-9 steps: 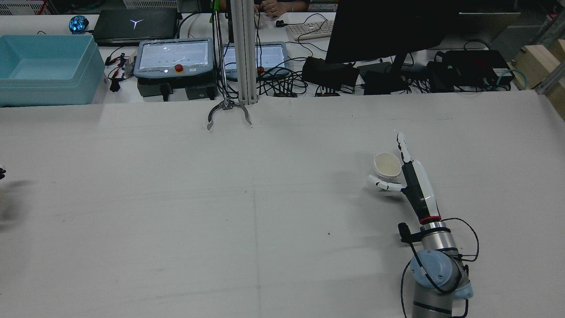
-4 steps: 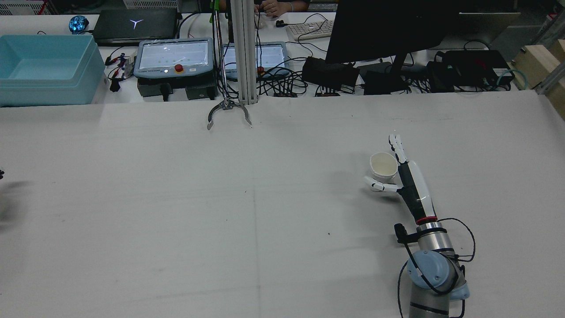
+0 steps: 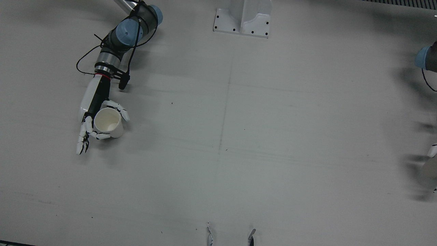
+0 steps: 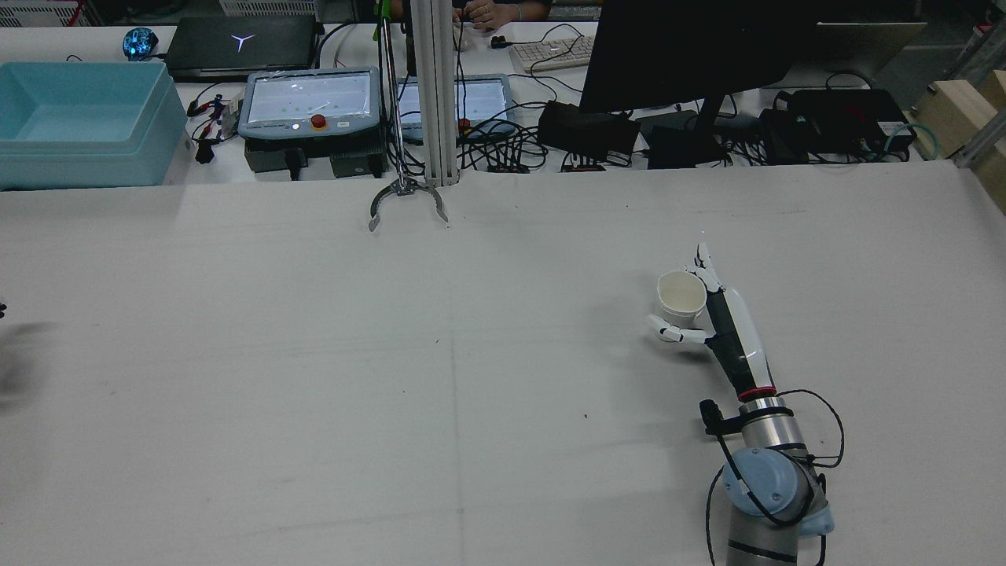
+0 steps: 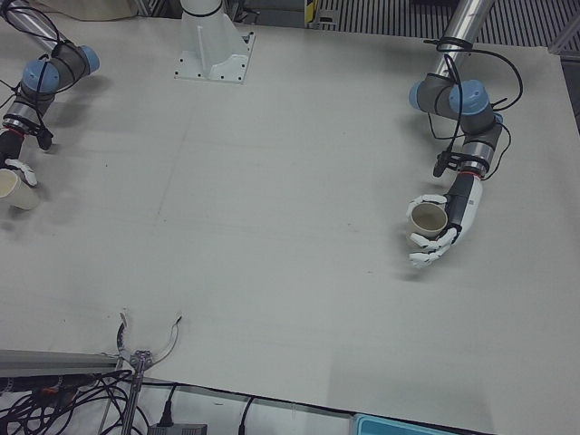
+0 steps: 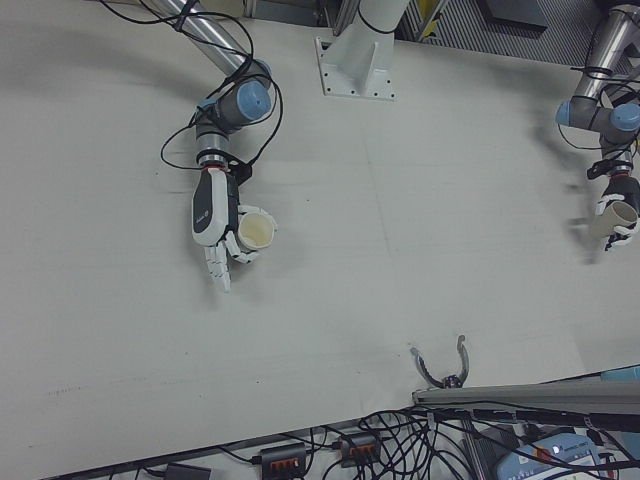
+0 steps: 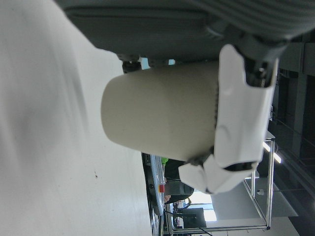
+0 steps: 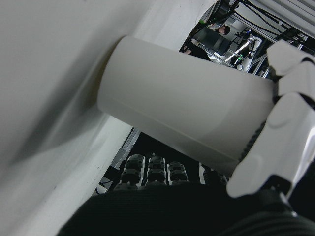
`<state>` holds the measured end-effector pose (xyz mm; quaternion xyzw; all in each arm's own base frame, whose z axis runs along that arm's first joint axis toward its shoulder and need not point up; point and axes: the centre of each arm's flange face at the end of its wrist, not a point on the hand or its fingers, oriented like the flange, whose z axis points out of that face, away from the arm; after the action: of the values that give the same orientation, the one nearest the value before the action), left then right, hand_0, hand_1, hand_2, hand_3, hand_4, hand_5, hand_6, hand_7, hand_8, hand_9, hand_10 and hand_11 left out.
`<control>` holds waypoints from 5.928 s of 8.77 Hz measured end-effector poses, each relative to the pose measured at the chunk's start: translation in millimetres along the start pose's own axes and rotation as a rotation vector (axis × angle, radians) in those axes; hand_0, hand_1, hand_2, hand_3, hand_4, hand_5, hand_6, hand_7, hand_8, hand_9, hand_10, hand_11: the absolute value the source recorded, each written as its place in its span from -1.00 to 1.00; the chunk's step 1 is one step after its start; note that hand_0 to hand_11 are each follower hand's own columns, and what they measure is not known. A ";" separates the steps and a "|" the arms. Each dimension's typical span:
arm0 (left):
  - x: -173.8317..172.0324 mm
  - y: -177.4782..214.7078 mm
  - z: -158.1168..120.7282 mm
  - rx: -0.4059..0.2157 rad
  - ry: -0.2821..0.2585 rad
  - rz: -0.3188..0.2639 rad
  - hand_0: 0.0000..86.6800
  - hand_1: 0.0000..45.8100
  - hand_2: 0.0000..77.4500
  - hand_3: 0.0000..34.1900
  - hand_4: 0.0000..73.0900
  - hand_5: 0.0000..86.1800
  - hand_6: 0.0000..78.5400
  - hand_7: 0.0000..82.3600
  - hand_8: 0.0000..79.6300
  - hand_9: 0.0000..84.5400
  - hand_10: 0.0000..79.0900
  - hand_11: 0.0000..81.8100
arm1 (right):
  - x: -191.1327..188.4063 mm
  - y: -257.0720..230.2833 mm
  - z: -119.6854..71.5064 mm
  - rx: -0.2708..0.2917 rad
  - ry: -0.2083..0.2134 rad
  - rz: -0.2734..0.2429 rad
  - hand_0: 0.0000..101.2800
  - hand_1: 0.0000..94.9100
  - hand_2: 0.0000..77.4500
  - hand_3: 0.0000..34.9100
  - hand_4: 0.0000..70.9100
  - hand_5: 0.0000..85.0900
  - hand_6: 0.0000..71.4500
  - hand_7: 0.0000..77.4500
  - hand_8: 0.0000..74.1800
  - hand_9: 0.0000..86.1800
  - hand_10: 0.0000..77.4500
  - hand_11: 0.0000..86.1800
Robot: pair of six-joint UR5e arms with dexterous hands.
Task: Pour water
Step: 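Adjust the right hand grip on the white cup, then lift both cups and carry them toward the table center, then bring the white cup above the beige cup held by the left hand, then tilt the white cup with the right hand over the beige cup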
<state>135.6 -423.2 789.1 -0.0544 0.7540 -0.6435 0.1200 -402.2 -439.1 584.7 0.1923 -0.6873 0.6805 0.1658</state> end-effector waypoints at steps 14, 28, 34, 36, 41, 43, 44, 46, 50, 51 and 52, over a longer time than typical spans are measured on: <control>-41.4 151.0 96.4 -0.165 -0.138 -0.027 0.54 0.29 0.01 -1.00 -0.10 -0.04 -0.49 -0.22 -0.59 -0.42 -0.77 -0.60 | -134.5 65.2 44.0 -0.045 -0.181 0.134 -0.04 -0.67 -0.30 -1.00 -0.37 0.51 -0.79 -0.66 -0.85 -0.75 -0.82 -0.73; -303.4 484.9 183.3 -0.426 -0.496 -0.043 0.21 0.21 0.00 -1.00 -0.10 -0.04 -0.36 -0.15 -0.52 -0.35 -0.75 -0.60 | -251.7 168.9 41.1 -0.304 -0.257 -0.181 -0.03 -0.64 -0.20 -1.00 -0.45 0.55 -0.77 -0.63 -0.85 -0.76 -0.80 -0.71; -323.6 511.5 176.9 -0.455 -0.516 -0.042 0.22 0.21 0.00 -1.00 -0.09 -0.04 -0.36 -0.15 -0.53 -0.35 -0.75 -0.59 | -232.2 236.5 -20.3 -0.483 -0.244 -0.439 -0.06 -0.64 0.13 -1.00 -0.57 0.58 -0.73 -0.63 -0.84 -0.76 -0.82 -0.72; -323.6 511.9 176.8 -0.455 -0.516 -0.043 0.22 0.21 0.00 -1.00 -0.09 -0.04 -0.39 -0.15 -0.53 -0.35 -0.75 -0.59 | -224.5 244.3 -27.6 -0.528 -0.236 -0.490 -0.07 -0.64 0.17 -1.00 -0.58 0.59 -0.71 -0.65 -0.84 -0.76 -0.79 -0.70; -327.0 512.3 176.0 -0.457 -0.520 -0.041 0.24 0.21 0.00 -1.00 -0.09 -0.04 -0.39 -0.15 -0.55 -0.35 -0.75 -0.59 | -245.6 227.8 -12.6 -0.561 -0.208 -0.628 -0.10 -0.64 0.18 -1.00 -0.58 0.59 -0.69 -0.62 -0.84 -0.76 -0.79 -0.73; -328.4 511.6 175.8 -0.456 -0.522 -0.040 0.24 0.21 0.00 -1.00 -0.09 -0.04 -0.39 -0.15 -0.55 -0.35 -0.75 -0.59 | -256.9 220.7 -3.3 -0.569 -0.210 -0.662 -0.15 -0.64 0.20 -1.00 -0.54 0.56 -0.73 -0.69 -0.93 -0.84 -0.89 -0.78; -328.9 511.2 175.7 -0.455 -0.523 -0.040 0.25 0.21 0.00 -1.00 -0.09 -0.04 -0.39 -0.17 -0.55 -0.35 -0.75 -0.59 | -260.7 219.8 -1.1 -0.572 -0.211 -0.669 -0.15 -0.64 0.20 -1.00 -0.54 0.56 -0.73 -0.69 -0.93 -0.84 -0.89 -0.78; -328.7 511.4 175.8 -0.455 -0.522 -0.040 0.24 0.21 0.00 -1.00 -0.09 -0.04 -0.39 -0.17 -0.55 -0.35 -0.75 -0.59 | -264.8 219.8 1.4 -0.584 -0.211 -0.679 -0.15 -0.64 0.20 -1.00 -0.54 0.58 -0.73 -0.69 -0.88 -0.85 -0.86 -0.78; -300.9 476.8 183.7 -0.412 -0.497 -0.041 0.23 0.21 0.00 -1.00 -0.09 -0.04 -0.39 -0.17 -0.55 -0.35 -0.75 -0.59 | -289.7 205.0 12.1 -0.499 -0.232 -0.564 -0.14 -0.64 0.21 -1.00 -0.54 0.56 -0.77 -0.73 -0.91 -0.85 -0.85 -0.76; -277.8 440.8 186.0 -0.374 -0.476 -0.034 0.23 0.21 0.00 -1.00 -0.09 -0.04 -0.39 -0.17 -0.55 -0.35 -0.75 -0.59 | -296.4 196.3 16.1 -0.470 -0.228 -0.501 -0.16 -0.64 0.21 -1.00 -0.54 0.56 -0.77 -0.75 -0.91 -0.85 -0.83 -0.75; -246.3 400.2 188.1 -0.332 -0.443 -0.017 0.22 0.21 0.00 -1.00 -0.09 -0.04 -0.42 -0.18 -0.55 -0.37 -0.77 -0.59 | -301.8 186.4 19.6 -0.448 -0.224 -0.452 -0.16 -0.64 0.21 -1.00 -0.54 0.56 -0.77 -0.75 -0.91 -0.85 -0.83 -0.75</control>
<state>449.6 -478.6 396.0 -0.2191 0.8039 -0.4847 0.2659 -230.0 -447.0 274.0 0.3722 -0.7736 0.4334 0.2743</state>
